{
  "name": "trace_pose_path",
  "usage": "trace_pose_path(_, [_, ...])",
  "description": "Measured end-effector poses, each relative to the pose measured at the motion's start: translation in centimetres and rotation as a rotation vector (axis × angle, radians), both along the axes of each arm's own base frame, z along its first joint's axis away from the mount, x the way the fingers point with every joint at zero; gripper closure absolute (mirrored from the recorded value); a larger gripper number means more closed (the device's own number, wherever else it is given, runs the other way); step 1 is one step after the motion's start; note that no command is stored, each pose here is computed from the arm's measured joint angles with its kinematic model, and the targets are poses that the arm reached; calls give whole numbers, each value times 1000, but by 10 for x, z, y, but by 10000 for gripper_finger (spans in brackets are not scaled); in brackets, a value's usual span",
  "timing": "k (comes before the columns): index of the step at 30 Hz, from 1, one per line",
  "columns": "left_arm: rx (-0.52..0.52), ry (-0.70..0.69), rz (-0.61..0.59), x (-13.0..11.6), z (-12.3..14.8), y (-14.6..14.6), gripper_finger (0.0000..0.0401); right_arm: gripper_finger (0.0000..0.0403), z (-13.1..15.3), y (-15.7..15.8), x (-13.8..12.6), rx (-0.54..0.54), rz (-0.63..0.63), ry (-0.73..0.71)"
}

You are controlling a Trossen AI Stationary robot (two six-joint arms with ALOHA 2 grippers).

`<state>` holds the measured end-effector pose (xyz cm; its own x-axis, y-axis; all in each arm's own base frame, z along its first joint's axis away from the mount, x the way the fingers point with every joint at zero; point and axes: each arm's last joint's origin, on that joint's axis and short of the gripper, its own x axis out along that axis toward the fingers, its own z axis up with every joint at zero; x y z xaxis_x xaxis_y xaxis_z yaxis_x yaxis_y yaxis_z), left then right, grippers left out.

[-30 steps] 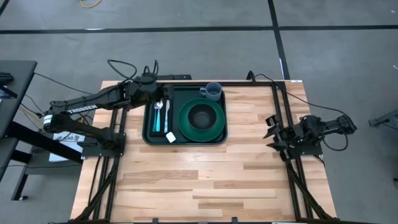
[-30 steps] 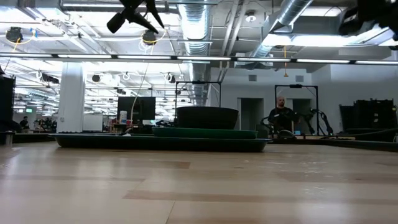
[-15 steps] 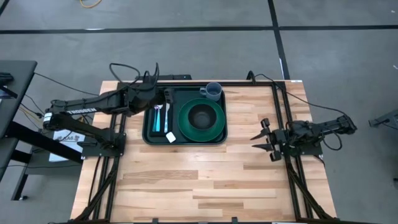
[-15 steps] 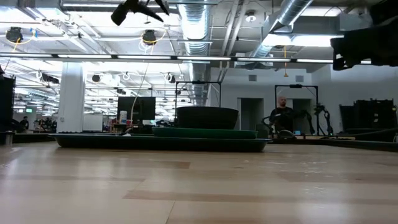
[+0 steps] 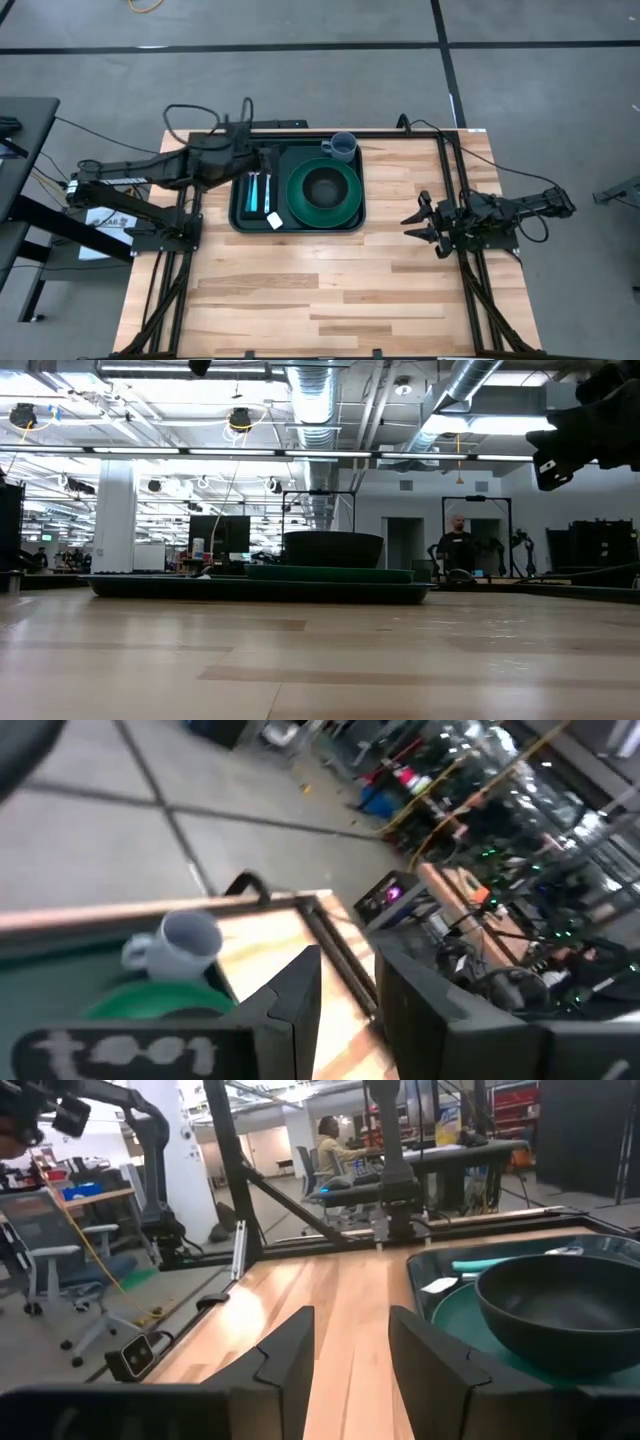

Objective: Set up tray
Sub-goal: Return to Home Position

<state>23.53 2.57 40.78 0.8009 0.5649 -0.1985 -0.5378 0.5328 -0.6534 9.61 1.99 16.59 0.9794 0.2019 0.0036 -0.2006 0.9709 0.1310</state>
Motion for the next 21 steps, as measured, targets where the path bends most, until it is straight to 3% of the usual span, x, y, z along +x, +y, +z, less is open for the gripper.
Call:
trace_pose_path(4, [120, -33, -73, -23, 19, -8, 316, 281, 0, 0, 0, 0, 0, 1])
trace_pose_path(11, [343, -76, -329, -69, 33, -27, 317, 281, 0, 0, 0, 0, 0, 2])
trace_pose_path(15, [420, -148, -503, -90, 13, -37, 317, 281, 0, 0, 0, 0, 0, 2])
trace_pose_path(21, [503, -389, -628, -127, -34, -43, 317, 281, 0, 0, 0, 0, 0, 3])
